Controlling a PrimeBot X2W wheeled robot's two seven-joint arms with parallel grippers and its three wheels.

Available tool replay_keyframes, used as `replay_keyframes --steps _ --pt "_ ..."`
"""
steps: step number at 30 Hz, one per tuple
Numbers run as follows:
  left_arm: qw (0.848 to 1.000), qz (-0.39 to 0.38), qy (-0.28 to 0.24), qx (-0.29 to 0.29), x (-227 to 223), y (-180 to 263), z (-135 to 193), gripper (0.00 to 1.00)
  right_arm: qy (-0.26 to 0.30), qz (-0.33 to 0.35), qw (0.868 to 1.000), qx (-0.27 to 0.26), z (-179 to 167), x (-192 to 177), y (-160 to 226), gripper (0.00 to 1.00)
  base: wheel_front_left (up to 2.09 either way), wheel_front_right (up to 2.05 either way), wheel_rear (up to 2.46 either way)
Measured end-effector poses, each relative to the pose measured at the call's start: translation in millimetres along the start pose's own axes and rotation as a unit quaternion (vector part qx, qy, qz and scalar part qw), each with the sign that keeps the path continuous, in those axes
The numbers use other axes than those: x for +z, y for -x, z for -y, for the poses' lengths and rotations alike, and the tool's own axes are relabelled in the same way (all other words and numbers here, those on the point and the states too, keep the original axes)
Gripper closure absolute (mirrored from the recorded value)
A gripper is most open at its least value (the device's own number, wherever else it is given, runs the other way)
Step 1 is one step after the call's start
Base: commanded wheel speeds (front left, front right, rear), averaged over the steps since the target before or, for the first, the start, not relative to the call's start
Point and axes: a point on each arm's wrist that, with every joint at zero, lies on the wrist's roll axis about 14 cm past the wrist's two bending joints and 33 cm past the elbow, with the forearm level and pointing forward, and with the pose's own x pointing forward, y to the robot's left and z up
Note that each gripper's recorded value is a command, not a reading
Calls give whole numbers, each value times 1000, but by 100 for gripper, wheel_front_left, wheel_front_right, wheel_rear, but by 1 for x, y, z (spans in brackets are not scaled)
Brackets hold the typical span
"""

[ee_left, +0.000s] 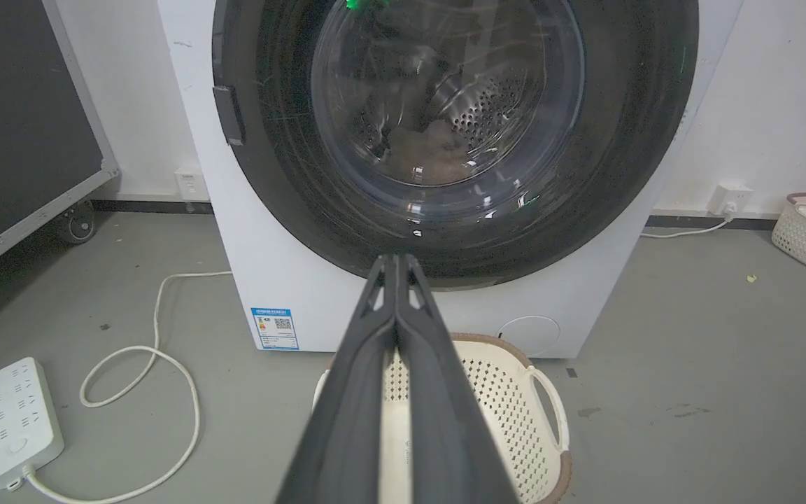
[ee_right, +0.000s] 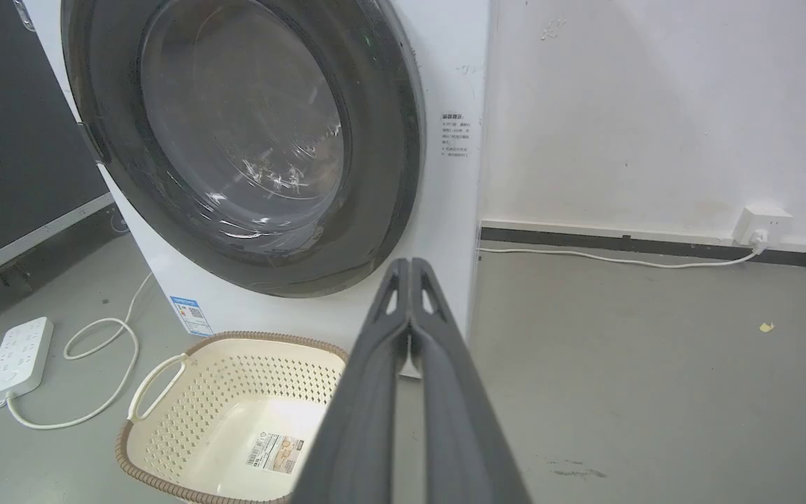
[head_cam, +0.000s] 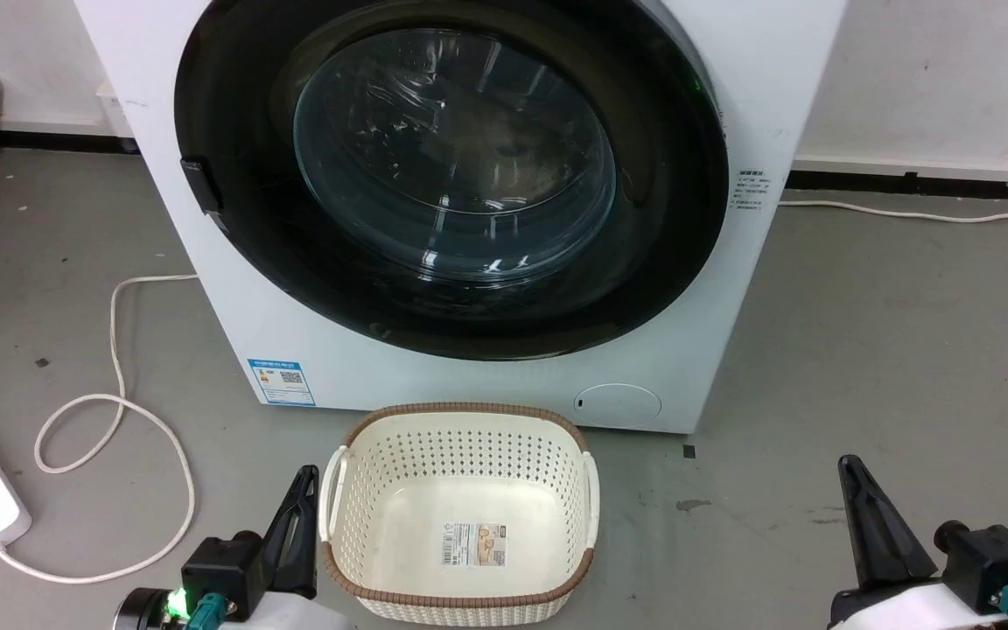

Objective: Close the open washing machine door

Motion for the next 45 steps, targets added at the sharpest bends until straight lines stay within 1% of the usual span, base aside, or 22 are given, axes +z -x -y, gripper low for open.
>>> replay_keyframes --steps 45 --pt "1000 -16 -20 15 7 -6 -6 100 23 -24 999 11 -7 2 -5 100 0 0 0"
